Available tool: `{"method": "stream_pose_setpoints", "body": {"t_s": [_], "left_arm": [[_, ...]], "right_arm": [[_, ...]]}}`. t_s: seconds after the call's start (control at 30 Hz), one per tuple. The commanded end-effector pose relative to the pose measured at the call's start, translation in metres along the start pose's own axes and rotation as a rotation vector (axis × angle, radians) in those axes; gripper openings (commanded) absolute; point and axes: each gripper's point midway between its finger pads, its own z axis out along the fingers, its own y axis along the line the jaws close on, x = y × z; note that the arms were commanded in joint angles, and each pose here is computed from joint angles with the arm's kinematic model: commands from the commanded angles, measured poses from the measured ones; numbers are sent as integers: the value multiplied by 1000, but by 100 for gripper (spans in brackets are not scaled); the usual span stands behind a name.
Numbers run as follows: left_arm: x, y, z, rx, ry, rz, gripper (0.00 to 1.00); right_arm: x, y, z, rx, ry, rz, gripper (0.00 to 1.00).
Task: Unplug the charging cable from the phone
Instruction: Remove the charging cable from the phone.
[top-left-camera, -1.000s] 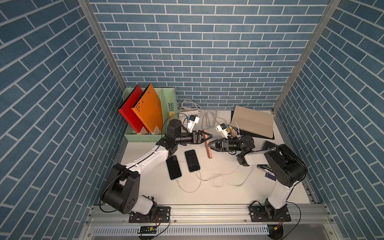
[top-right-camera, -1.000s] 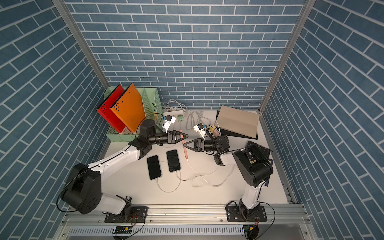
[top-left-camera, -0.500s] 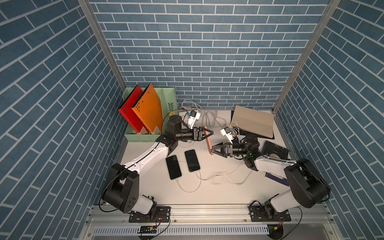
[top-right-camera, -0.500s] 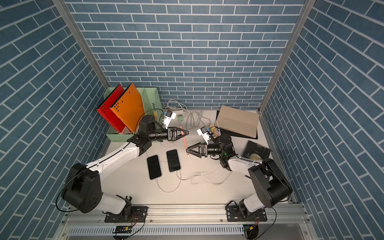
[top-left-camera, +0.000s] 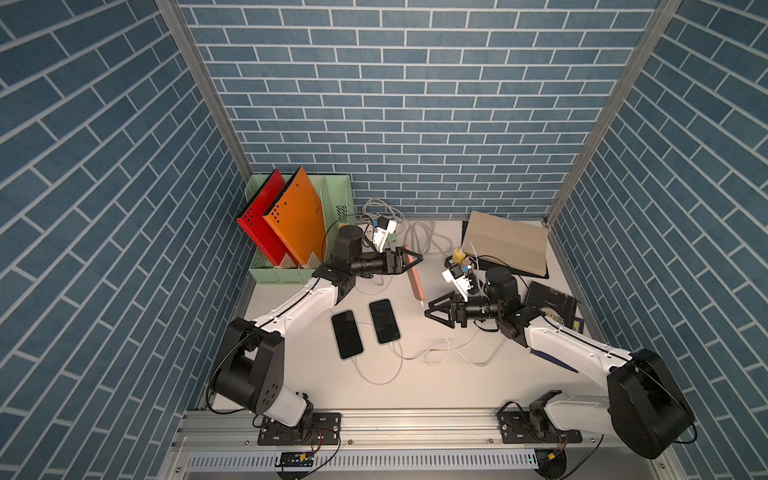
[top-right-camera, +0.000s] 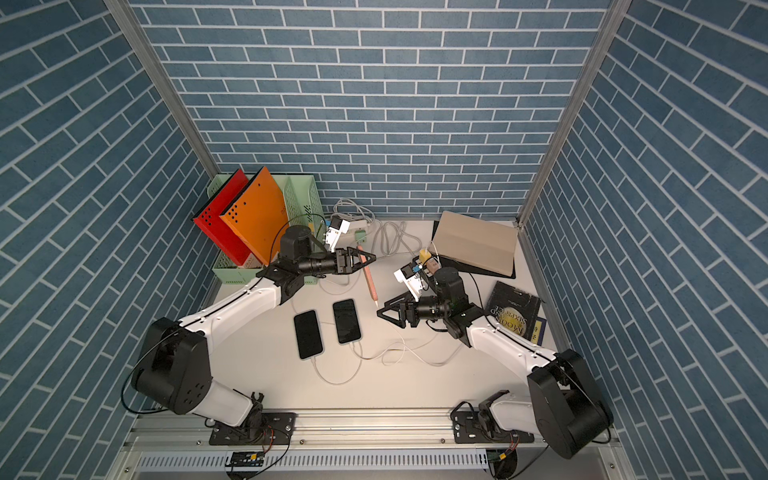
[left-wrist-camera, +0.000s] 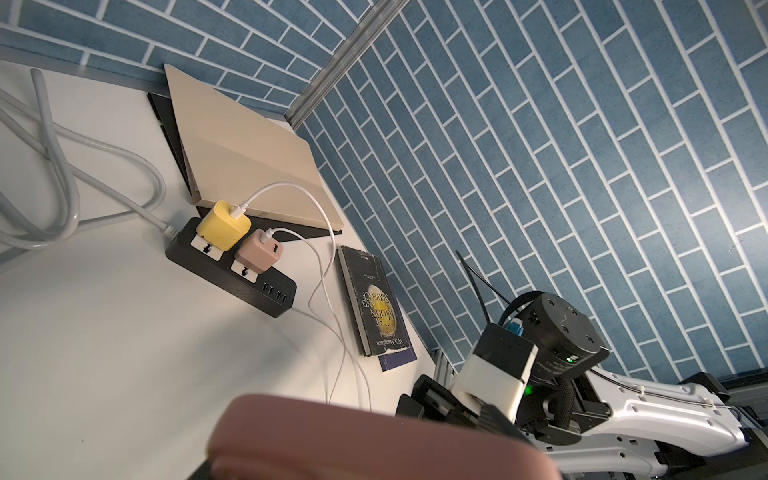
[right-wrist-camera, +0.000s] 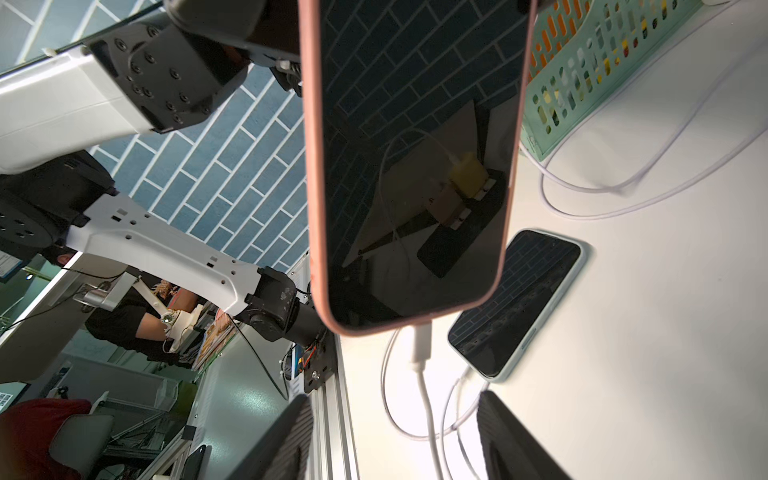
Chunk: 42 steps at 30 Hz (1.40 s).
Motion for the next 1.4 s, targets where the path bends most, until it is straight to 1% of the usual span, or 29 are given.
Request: {"method": "stream_pose_setpoints", "body": {"t_s": [0.0,0.13,0.33,0.53,0.83,1.03,1.2,1.37], "left_arm": [[-16,-16,-4,30,-36,58,0],[-16,-14,-4,21,-37,53,0],[-15,-11,-4,12,-35,45,0],[-16,-5,-5,-3,-38,35,0],[-19,2,-9,-25,-50,30,0],[-31,5,-24,-57,-80,46,0],[-35,5,-28,-76,-81,61,0],[-42,4,-33,-80,-96,64,0]], "right_arm": [[-2,-4,4,34,11,-46,59],[8,-1,13,13,54,-44,50],[15,1,19,10,77,-54,31],[16,-2,18,30,77,-51,1],[25,-6,16,51,94,-49,0],[42,-14,13,89,127,-24,0],[40,-17,14,103,129,-22,0],[45,-18,15,97,151,-19,0]]}}
